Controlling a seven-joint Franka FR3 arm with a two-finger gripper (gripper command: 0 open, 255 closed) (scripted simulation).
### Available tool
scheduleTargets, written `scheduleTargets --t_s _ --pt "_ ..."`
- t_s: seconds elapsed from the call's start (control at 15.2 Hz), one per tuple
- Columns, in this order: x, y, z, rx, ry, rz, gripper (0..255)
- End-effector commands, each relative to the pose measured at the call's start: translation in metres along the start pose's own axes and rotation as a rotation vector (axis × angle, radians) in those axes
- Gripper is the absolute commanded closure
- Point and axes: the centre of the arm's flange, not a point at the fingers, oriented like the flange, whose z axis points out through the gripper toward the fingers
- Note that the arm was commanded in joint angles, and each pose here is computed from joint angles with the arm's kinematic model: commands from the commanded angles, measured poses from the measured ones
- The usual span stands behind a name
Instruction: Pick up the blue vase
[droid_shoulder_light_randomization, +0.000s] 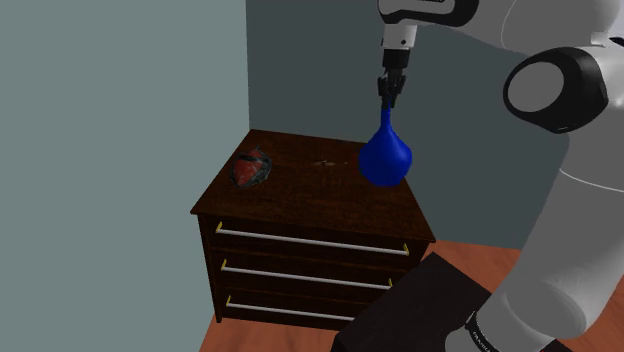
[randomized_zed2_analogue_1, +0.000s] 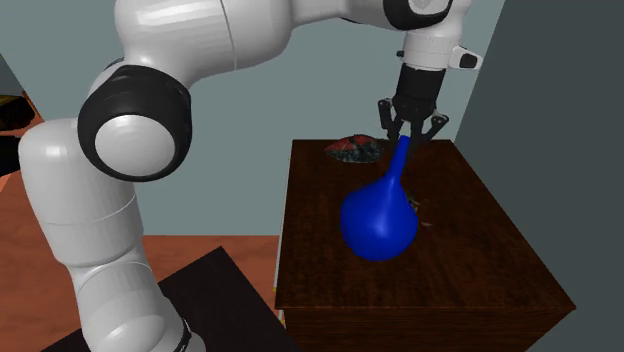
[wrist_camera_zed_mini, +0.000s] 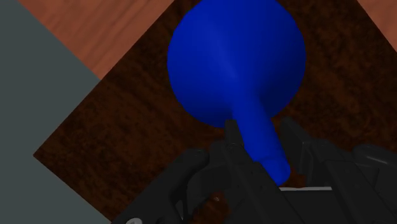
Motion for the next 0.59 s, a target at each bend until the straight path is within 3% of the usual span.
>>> scheduleTargets --t_s 0.0,0.53 --pt "-0.002 0.000 -0.011 0.000 0.001 0.000 255" --pt "-0.006 0.000 -0.043 0.000 0.001 0.000 255"
